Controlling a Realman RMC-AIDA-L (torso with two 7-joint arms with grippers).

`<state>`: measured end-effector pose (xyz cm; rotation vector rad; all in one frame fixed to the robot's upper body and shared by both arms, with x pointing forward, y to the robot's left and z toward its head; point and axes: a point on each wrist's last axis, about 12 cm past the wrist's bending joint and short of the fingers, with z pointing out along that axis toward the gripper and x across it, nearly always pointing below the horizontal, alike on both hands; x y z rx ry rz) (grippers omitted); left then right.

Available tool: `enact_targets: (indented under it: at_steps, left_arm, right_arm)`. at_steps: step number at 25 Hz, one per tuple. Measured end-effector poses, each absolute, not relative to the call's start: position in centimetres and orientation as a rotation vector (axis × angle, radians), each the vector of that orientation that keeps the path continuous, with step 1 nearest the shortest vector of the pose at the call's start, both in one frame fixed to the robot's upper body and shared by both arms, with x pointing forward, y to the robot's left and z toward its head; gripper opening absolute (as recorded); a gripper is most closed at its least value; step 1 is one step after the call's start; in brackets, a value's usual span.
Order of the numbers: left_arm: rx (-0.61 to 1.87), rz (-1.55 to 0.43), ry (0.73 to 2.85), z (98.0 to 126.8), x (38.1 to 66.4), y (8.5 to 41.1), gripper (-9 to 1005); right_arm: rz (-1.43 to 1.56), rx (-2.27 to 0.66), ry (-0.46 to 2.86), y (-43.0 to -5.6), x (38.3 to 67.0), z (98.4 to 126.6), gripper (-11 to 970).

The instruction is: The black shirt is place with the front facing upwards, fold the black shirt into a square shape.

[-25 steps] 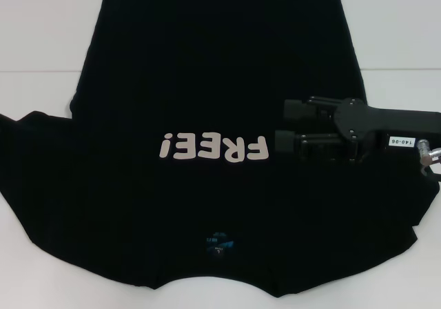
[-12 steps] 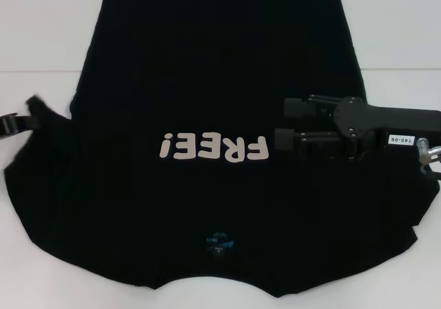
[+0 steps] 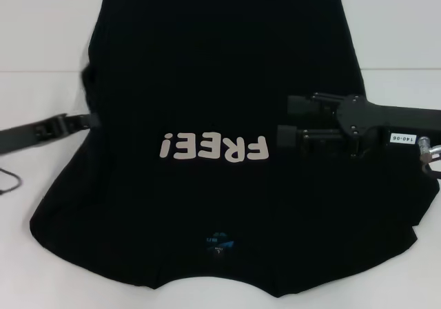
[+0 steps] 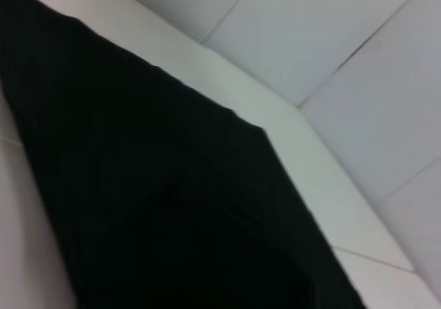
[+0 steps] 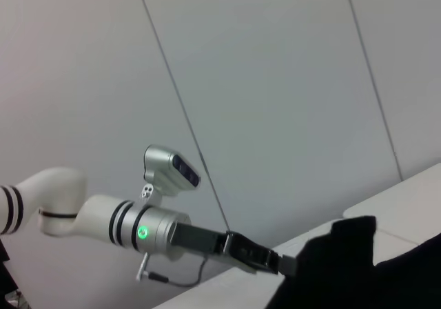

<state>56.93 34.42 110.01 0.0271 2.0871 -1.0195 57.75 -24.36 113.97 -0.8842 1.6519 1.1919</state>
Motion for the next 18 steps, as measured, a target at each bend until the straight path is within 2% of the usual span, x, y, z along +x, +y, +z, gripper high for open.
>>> enact_targets:
  at_steps: [7,13,18]
  left_arm:
    - [0.107,-1.062,2.059,108.5,57.2,30.8,45]
    - [0.285,-1.050,2.056,108.4,57.3,28.7,233]
    - [0.408,-1.065,1.975,109.2,57.1,28.5,467]
  right_arm:
    - [1.184,-0.854,1.637,-24.5,58.0,114.2,878]
    - [1.190,-0.763,1.622,-25.6,58.3,114.9,874]
    - [1.219,-0.660,1.667,-26.7,58.6,115.2,870]
